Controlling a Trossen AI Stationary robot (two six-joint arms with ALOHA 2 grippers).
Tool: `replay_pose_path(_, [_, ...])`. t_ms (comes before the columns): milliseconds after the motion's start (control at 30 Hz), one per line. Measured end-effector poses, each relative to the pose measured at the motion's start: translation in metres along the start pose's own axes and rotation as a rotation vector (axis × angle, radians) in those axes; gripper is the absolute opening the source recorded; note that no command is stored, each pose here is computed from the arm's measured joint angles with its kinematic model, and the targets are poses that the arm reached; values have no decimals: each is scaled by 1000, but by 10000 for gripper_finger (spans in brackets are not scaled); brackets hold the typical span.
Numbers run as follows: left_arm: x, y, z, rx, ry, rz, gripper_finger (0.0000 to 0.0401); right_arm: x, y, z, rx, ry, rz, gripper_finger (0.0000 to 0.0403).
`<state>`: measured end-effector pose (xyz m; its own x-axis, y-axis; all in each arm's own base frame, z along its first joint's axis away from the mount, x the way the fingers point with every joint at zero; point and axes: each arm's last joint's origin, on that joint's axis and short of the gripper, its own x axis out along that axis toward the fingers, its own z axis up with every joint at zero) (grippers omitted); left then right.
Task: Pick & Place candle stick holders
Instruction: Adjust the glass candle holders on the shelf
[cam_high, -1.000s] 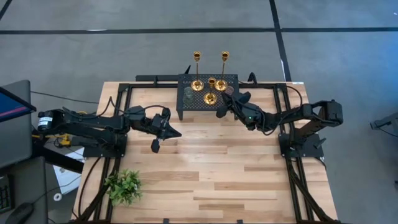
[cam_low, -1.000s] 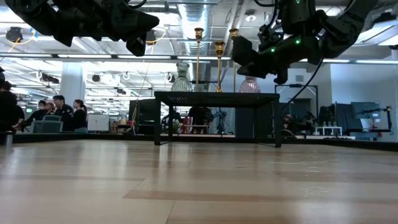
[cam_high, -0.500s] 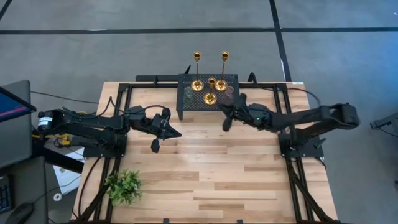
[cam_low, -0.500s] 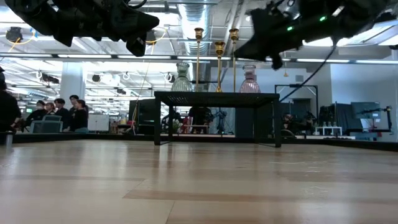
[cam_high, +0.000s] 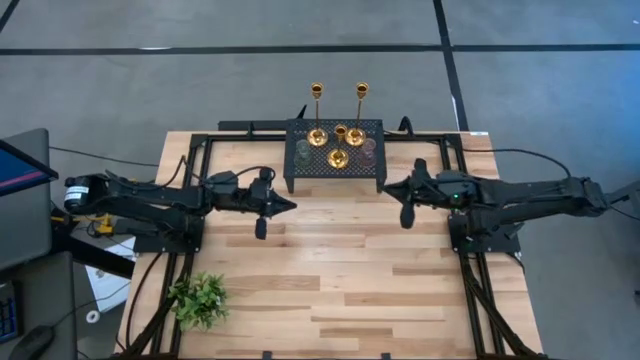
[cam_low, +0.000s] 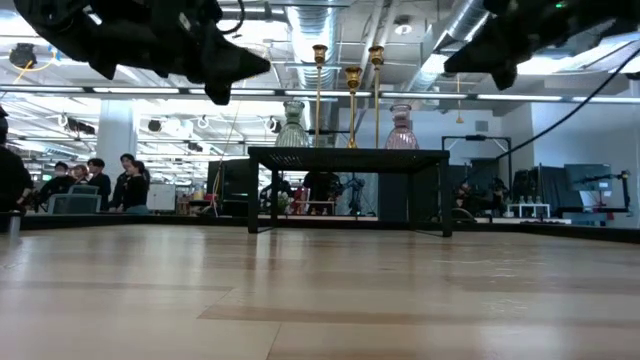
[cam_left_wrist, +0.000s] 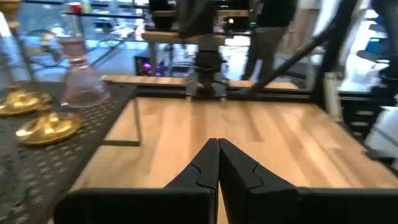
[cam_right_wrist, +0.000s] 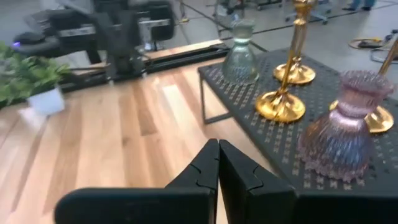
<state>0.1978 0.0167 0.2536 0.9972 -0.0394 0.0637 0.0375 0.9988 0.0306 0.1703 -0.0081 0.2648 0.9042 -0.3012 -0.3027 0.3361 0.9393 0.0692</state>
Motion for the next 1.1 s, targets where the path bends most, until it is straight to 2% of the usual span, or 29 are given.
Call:
replay_pose_path(267, [7, 10, 1, 35, -69, 104, 3, -17, 0, -5, -7, -12, 41, 0])
replay_pose_path(400, [7, 19, -1, 37, -61, 183, 2, -18, 0, -5, -8, -14, 42, 0])
replay_pose_path(567, [8, 29, 0, 37, -57, 227, 2, -18, 1, -5, -24, -15, 41, 0])
replay_pose_path(800, [26, 41, 4, 45, -39, 251, 2, -18, 1, -4, -30, -21, 41, 0])
replay_pose_path(1100, [35, 62, 2, 41, -10, 365, 2, -18, 1, -4, -33, -22, 41, 0])
